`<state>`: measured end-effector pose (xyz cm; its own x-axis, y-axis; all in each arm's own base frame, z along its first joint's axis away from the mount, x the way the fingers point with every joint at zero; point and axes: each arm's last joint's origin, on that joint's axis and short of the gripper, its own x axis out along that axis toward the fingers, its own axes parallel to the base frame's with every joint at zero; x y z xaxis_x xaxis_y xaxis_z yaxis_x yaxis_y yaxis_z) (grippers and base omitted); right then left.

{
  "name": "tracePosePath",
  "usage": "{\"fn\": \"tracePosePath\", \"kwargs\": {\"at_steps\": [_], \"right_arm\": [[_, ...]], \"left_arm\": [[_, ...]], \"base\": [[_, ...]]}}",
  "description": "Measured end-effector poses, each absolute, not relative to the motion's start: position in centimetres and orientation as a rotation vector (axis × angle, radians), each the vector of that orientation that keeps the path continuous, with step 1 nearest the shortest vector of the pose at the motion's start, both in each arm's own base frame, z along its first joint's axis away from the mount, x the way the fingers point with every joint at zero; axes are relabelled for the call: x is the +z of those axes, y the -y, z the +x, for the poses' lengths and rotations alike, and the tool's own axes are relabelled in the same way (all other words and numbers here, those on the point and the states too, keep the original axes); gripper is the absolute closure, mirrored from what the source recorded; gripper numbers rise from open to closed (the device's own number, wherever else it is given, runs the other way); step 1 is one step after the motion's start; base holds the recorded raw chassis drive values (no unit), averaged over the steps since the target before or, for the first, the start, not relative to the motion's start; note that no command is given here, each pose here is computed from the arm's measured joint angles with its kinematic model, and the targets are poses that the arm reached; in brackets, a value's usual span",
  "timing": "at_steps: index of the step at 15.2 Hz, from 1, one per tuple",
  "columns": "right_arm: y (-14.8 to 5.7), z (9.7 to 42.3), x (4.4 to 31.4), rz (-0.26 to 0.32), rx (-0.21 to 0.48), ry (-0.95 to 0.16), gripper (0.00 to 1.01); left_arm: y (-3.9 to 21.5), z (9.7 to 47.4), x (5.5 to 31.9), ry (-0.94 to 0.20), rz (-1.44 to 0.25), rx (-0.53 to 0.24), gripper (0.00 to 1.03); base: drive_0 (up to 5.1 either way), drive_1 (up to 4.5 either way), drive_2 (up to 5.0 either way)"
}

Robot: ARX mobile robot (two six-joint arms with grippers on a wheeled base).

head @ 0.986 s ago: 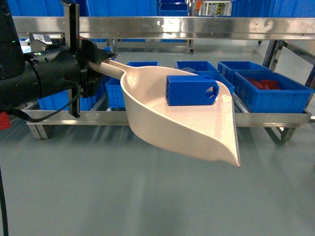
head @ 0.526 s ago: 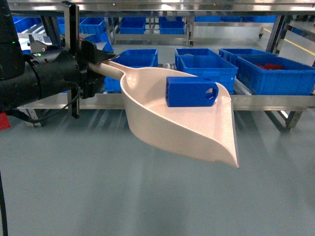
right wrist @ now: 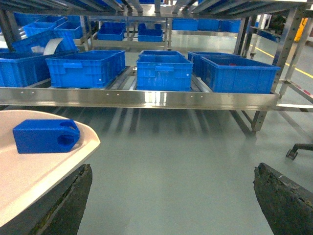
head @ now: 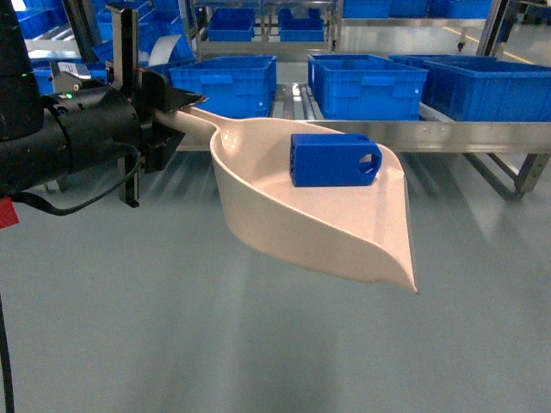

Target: Place part in tray to right shelf

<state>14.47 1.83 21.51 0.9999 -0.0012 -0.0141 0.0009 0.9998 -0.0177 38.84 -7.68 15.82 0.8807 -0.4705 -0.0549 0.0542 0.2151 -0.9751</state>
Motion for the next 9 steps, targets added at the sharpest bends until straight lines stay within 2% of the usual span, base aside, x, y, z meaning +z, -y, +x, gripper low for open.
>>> {"fn": "tracePosePath", "kwargs": {"at_steps": [9], "right_arm": [[-1.83,14.48,21.50,-0.017,0.000,-0.015,0.03]], "left_arm": [[7.68,38.83,15.77,-0.380,-1.311,-0.373,0.90]], "base": [[0.0,0.00,0.0]]}}
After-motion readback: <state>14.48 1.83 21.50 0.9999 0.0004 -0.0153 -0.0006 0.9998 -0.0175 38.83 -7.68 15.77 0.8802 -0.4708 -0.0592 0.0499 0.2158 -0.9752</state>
